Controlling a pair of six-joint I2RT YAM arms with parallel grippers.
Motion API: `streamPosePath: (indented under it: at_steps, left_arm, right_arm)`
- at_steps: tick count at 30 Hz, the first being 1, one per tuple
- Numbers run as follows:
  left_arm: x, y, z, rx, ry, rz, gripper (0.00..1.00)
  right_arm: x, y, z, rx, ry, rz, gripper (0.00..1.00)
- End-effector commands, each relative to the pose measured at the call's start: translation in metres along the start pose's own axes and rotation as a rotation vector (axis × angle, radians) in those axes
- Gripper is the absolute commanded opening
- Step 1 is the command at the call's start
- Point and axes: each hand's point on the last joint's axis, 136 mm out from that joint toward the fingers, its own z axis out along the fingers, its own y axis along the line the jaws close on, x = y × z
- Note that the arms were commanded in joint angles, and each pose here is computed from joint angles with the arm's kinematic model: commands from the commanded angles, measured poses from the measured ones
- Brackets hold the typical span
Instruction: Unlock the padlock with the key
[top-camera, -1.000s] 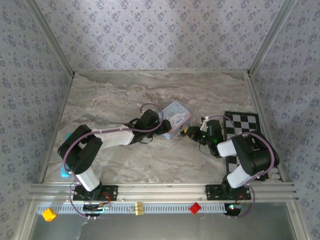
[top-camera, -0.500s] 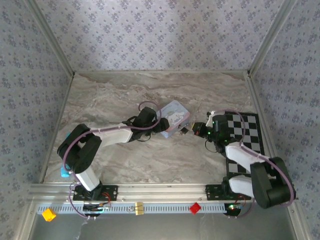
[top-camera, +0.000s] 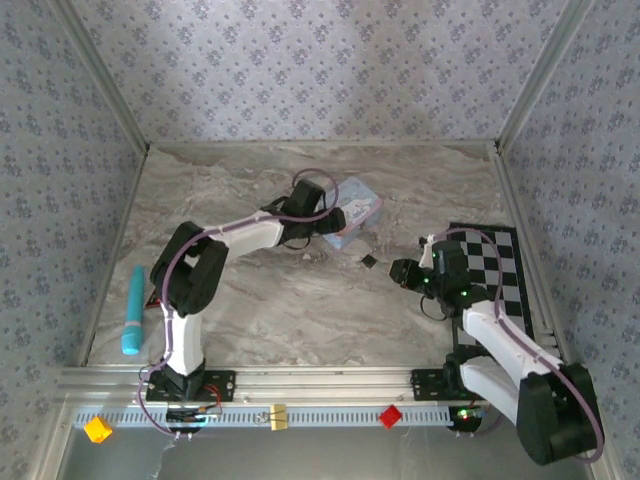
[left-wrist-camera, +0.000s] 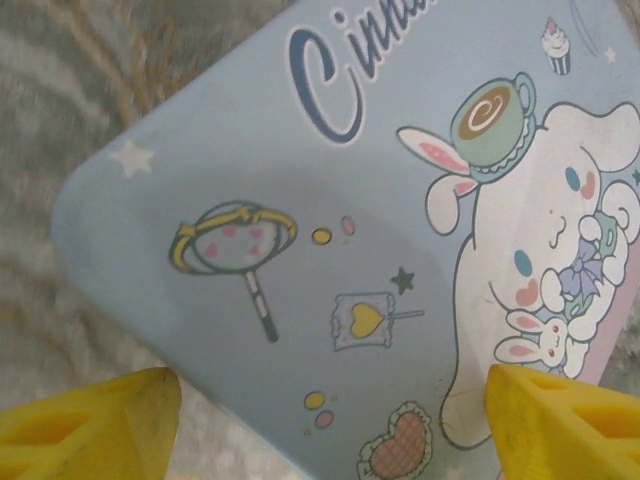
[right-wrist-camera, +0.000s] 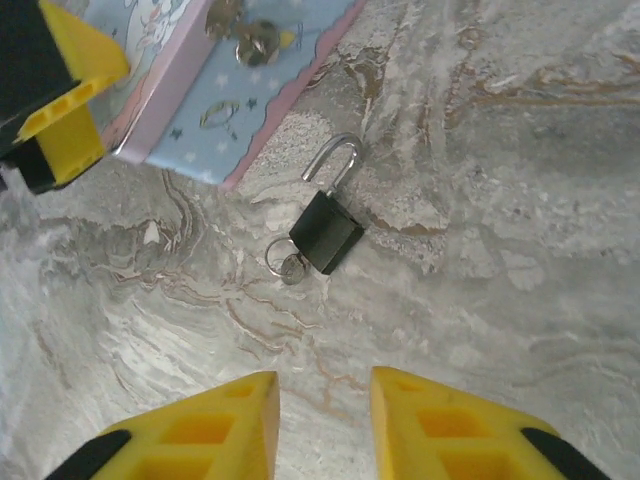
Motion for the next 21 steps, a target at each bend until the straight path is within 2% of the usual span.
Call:
streamPosePath:
  at_steps: [1,7,15,21]
  left_arm:
    - [0.003,0.03,0.008,-0.144,0.085,0.11,0.79]
    - [-0.021,0.039,0.016,-0.22,0.079,0.164,0.79]
    - [-0.054,0.07,0.029,-0.285,0.042,0.155,0.79]
    - [-0.075,0.062,0.023,-0.286,0.011,0.184,0.8]
  right_arm:
    - [0.012,-0.014,-0.011,0.069,0.013,0.014,0.35]
    - [0.011,-0.017,-0.024,0.094,-0.031,0.024,0.4]
    - [0.013,-0.019,-0.033,0.105,-0.045,0.027,0.46]
    - [0.015,-0.021,-0.036,0.113,-0.046,0.038,0.48]
